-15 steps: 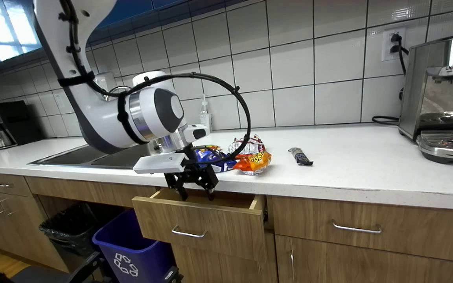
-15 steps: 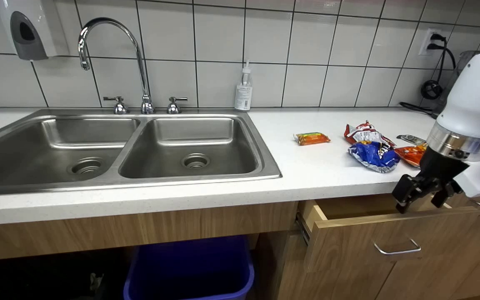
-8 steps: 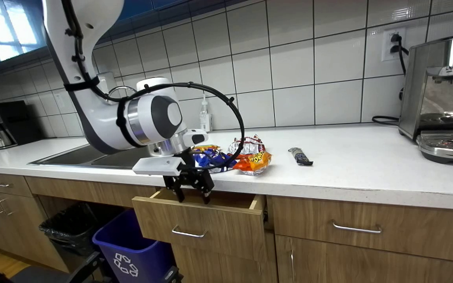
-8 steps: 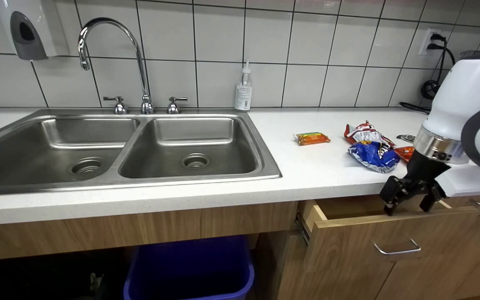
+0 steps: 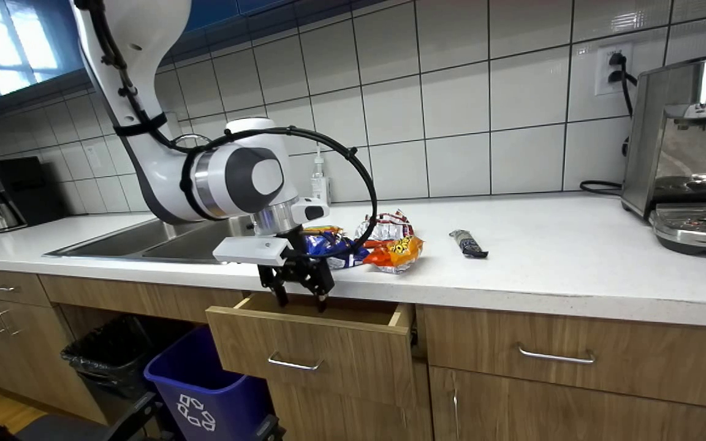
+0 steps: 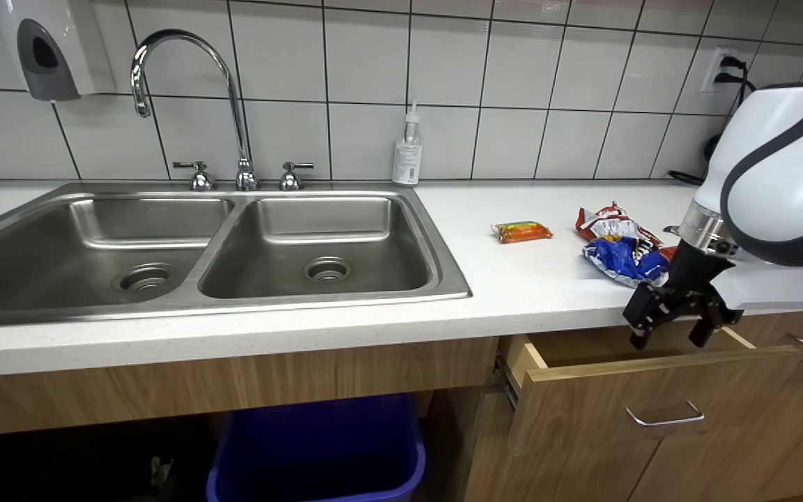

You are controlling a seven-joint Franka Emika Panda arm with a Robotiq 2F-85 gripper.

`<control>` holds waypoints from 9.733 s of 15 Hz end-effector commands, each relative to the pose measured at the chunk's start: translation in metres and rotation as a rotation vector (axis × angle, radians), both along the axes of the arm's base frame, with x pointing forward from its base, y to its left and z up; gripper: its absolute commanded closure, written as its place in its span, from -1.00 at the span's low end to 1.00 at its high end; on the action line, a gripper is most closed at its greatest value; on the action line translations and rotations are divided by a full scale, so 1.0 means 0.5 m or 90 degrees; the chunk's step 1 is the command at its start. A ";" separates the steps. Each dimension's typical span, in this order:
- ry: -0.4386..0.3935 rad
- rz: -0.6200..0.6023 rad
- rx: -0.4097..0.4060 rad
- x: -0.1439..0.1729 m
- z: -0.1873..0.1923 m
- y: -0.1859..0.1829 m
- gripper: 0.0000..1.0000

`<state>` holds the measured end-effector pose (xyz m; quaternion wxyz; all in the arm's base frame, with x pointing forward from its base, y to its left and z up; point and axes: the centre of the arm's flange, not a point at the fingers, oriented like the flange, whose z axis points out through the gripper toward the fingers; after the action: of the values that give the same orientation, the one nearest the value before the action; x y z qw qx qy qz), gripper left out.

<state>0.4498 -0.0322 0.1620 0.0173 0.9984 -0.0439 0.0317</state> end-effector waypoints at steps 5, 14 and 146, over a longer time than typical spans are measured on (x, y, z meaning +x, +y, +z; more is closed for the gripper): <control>0.046 0.003 -0.001 0.037 0.001 -0.007 -1.00; 0.042 0.001 0.001 0.023 -0.001 -0.003 -1.00; -0.048 0.071 0.024 0.356 0.189 -0.058 -1.00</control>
<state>0.6110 -0.0560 0.2603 0.0029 0.9959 -0.0032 0.0901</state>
